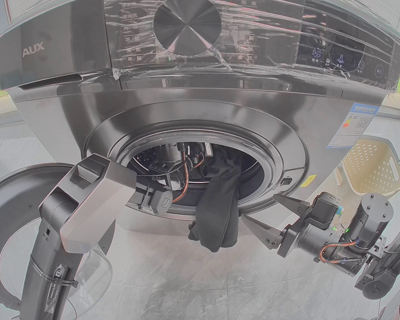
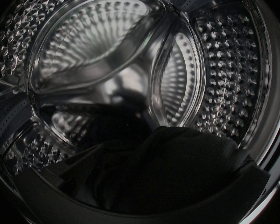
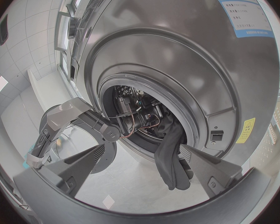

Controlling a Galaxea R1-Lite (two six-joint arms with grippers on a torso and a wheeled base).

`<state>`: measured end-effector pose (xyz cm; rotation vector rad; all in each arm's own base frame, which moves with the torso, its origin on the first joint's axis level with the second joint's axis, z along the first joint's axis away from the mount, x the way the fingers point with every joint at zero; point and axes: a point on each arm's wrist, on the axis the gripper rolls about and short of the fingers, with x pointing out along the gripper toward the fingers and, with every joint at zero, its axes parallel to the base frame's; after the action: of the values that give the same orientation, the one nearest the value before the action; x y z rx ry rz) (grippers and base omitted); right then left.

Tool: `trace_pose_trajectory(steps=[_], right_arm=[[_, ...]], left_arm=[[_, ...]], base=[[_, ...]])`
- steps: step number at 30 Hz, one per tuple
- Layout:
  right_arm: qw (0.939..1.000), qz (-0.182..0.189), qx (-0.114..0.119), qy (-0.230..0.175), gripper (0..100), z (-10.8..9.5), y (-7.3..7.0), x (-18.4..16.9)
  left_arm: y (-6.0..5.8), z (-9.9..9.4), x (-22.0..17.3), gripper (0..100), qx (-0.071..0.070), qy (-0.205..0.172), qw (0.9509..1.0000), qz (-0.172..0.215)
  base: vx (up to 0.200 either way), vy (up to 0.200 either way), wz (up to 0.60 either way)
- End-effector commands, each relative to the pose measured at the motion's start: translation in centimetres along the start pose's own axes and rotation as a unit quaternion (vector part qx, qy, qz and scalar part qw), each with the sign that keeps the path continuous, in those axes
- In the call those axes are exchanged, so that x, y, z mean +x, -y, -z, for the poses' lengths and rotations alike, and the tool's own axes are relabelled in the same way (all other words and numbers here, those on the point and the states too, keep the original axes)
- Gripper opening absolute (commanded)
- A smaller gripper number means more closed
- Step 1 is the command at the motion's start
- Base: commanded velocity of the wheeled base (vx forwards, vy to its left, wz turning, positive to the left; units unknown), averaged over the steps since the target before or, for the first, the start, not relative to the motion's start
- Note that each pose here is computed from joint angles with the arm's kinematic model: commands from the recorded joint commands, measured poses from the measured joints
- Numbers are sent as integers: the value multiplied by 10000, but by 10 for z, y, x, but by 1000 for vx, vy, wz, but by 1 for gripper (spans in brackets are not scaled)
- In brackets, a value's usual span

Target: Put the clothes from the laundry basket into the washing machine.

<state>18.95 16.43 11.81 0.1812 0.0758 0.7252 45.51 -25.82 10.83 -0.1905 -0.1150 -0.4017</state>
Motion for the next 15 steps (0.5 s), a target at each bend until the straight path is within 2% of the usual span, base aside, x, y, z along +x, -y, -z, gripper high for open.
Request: trace_pose_trajectory(steps=[1,2,5,9,12,15], right_arm=[[10000,-3,-1,0,100,0,0,0],[10000,-1,-1,-8,100,0,0,0],[10000,-1,-1,-8,100,0,0,0],[10000,-3,-1,0,100,0,0,0],[10000,-3,-1,0,100,0,0,0],[10000,-31,-1,-14,100,1,-2,0]], left_arm=[[9,-6,-23,100,63,-604,9981,75],[9,-4,-30,100,97,-820,9965,83],[11,0,-38,100,121,-1084,9939,153],[18,13,-51,100,145,-1488,9879,403],[26,23,-57,100,159,-1653,9843,596],[29,32,-58,100,189,-1767,9818,667]], base=[[0,0,0],[0,0,0],[0,0,0],[0,0,0],[0,0,0],[0,0,0]])
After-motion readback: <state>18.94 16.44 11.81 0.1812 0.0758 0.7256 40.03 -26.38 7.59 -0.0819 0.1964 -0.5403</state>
